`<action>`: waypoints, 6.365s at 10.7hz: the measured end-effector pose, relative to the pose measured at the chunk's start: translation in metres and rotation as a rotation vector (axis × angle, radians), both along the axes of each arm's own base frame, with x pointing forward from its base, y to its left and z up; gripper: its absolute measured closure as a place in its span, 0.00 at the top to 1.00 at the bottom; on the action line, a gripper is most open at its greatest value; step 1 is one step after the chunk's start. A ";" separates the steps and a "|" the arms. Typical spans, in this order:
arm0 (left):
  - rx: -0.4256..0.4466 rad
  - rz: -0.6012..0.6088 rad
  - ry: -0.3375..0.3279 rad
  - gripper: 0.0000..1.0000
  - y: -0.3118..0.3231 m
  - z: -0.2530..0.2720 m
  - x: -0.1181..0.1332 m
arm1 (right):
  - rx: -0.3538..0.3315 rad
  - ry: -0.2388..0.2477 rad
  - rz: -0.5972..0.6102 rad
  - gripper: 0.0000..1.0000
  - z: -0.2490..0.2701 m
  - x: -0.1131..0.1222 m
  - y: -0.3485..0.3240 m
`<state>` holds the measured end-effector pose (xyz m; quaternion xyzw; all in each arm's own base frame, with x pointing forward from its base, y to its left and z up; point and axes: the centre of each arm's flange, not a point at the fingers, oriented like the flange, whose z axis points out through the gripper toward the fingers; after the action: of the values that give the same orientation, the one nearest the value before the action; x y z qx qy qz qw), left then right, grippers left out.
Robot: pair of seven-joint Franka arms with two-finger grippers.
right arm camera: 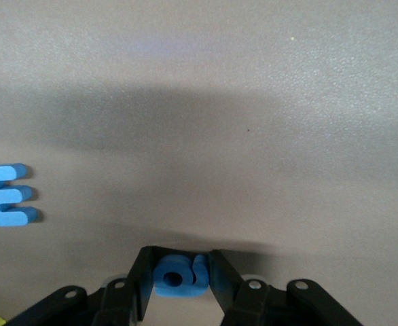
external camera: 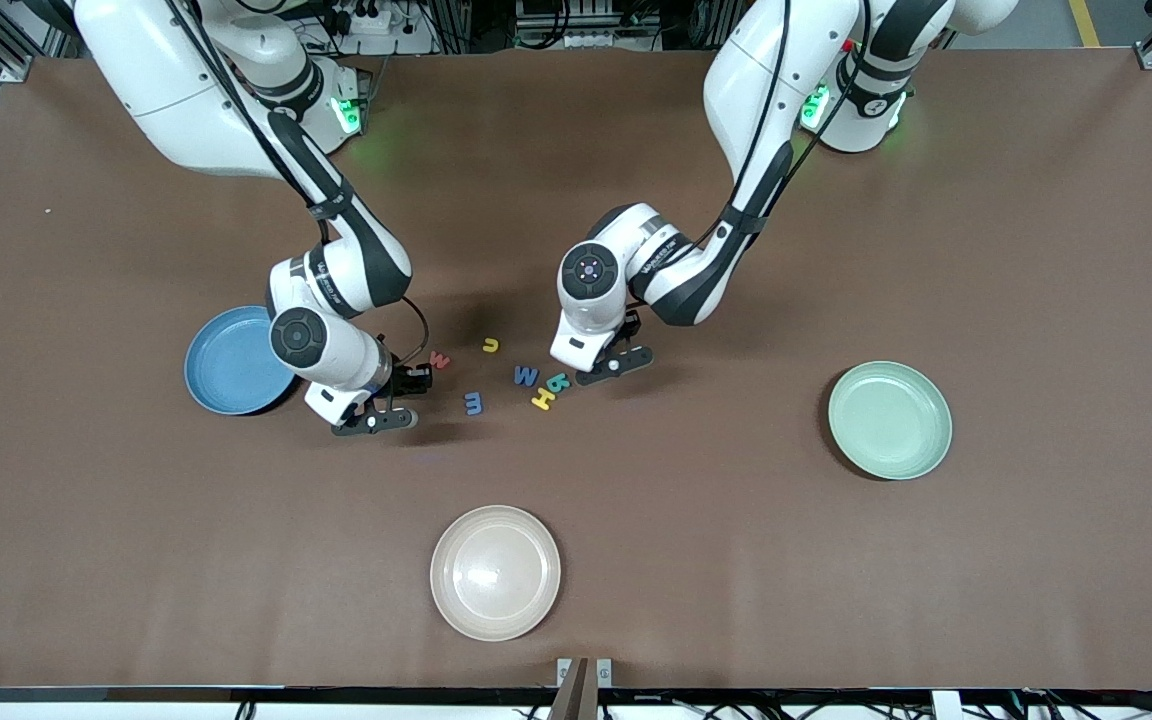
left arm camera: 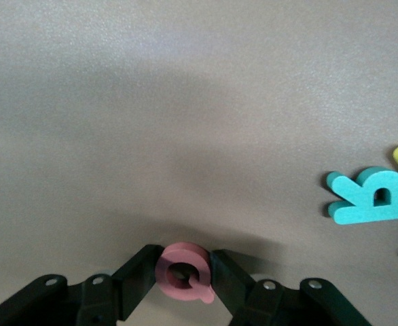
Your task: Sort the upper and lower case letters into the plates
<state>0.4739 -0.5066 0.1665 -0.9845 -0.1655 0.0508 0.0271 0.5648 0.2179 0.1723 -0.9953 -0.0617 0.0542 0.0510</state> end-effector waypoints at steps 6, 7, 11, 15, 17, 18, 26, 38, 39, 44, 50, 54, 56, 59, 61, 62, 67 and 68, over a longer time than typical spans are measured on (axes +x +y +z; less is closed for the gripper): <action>0.015 0.058 0.006 0.35 0.015 0.041 0.036 | -0.047 0.173 -0.028 0.40 0.025 0.024 -0.042; 0.012 0.080 0.003 0.35 0.028 0.051 0.049 | -0.043 0.208 -0.007 0.40 0.038 0.033 -0.063; 0.003 0.083 0.010 0.35 0.108 0.107 0.109 | -0.046 0.274 0.205 0.40 0.046 0.041 -0.180; -0.017 0.046 0.035 0.35 0.263 0.141 0.178 | -0.079 0.297 0.393 0.41 0.032 0.035 -0.219; -0.044 -0.058 0.055 0.35 0.348 0.136 0.198 | -0.077 0.303 0.407 0.64 0.026 0.032 -0.214; -0.059 -0.109 0.061 0.35 0.389 0.134 0.204 | -0.077 0.305 0.408 0.75 0.024 0.031 -0.214; -0.076 -0.302 0.119 0.55 0.486 0.075 0.195 | -0.038 0.275 0.073 1.00 0.030 0.019 -0.059; -0.018 -0.459 0.002 1.00 0.386 0.149 0.201 | -0.121 0.162 -0.439 0.90 0.004 -0.022 0.056; -0.016 -0.483 0.003 1.00 0.371 0.153 0.199 | -0.127 0.167 -0.441 0.86 0.000 -0.023 0.054; -0.037 -0.522 0.060 1.00 0.293 0.184 0.166 | -0.126 0.168 -0.435 0.61 -0.004 -0.024 0.057; -0.128 -0.582 0.049 1.00 0.201 0.201 0.131 | -0.135 0.171 -0.431 0.38 0.001 -0.024 0.055; -0.189 -0.722 -0.008 1.00 0.104 0.177 0.088 | -0.165 0.229 -0.398 0.38 0.007 -0.016 0.037; -0.198 -0.776 -0.041 1.00 0.073 0.140 0.077 | -0.150 0.267 -0.296 0.38 0.029 0.001 -0.004; -0.218 -0.696 -0.072 1.00 0.036 0.114 0.071 | -0.092 0.308 -0.110 0.38 0.052 0.020 -0.100; -0.207 -0.694 -0.116 1.00 0.014 0.112 0.073 | -0.108 0.314 0.062 0.38 0.044 0.021 -0.167; -0.197 -0.704 -0.159 1.00 0.004 0.108 0.074 | -0.089 0.316 0.155 0.38 0.040 0.019 -0.194; -0.159 -0.664 -0.222 1.00 -0.025 0.071 0.078 | -0.080 0.282 0.383 0.38 0.011 0.002 -0.221; -0.157 -0.665 -0.216 1.00 -0.026 0.065 0.077 | -0.080 0.283 0.395 0.39 0.011 0.001 -0.218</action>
<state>0.5511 -0.5324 0.2319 -0.9834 0.1662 -0.0524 -0.0512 0.5656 -0.0005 0.1829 -0.9477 -0.2450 0.2042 0.0082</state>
